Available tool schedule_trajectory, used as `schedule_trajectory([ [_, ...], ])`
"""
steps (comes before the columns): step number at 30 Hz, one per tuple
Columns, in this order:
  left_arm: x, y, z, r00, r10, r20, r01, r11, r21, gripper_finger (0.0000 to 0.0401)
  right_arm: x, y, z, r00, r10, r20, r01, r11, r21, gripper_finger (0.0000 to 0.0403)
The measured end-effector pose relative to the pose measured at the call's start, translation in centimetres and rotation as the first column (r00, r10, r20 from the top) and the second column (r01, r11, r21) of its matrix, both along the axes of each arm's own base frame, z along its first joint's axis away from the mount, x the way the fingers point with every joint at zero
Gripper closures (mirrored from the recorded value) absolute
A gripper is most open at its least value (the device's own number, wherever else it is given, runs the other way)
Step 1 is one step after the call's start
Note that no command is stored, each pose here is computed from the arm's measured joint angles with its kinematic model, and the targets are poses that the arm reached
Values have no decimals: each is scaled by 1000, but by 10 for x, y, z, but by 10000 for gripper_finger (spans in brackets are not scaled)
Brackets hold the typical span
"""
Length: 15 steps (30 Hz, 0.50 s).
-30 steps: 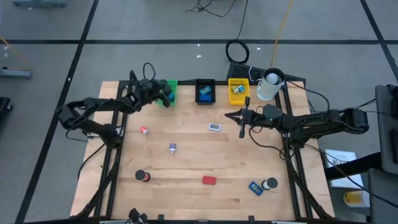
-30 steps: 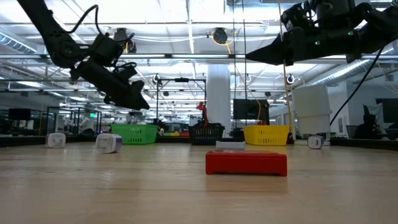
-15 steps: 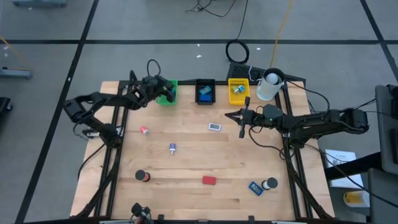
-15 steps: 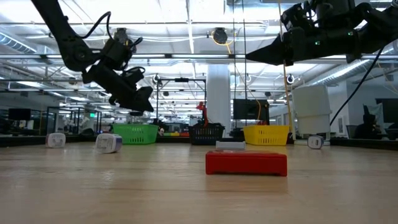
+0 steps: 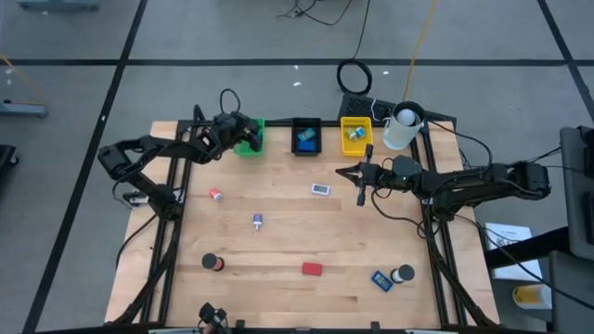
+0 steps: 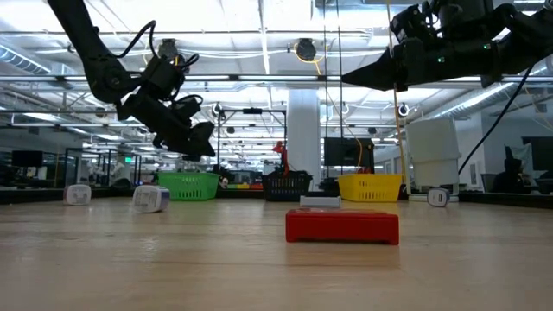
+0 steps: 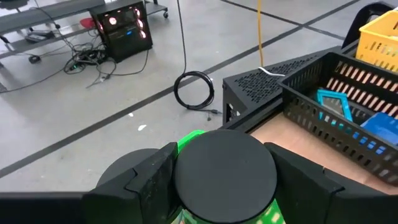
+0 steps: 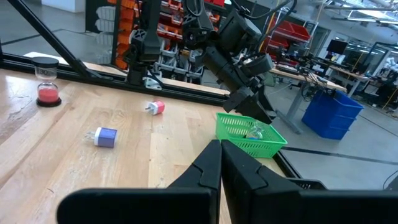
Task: Pick & Place Office items
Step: Put the blue hourglass into the green bin
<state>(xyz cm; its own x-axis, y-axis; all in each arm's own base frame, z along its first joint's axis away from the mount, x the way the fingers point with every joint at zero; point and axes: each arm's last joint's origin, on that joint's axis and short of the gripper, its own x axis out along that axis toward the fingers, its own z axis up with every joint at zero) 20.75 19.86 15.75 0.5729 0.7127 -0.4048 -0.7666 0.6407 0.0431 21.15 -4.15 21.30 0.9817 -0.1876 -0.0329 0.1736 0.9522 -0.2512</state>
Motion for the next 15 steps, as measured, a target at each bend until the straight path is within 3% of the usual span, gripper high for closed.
schedule_trajectory([
  [3, 0, -1, -1, 1000, -4, -6, 4, 1000, -11, 147, 0, 0, 0, 1000, 0, 0, 0, 1000, 0, 402],
  [10, 0, -1, -2, 1000, -4, -13, 4, 1000, -15, 179, 0, 0, 0, 1000, 0, 0, 0, 1000, 0, 402],
  [15, -1, -1, -3, 1000, -4, -23, 3, 1000, -25, 159, 0, 0, 0, 1000, 0, 0, 0, 1000, 0, 402],
])
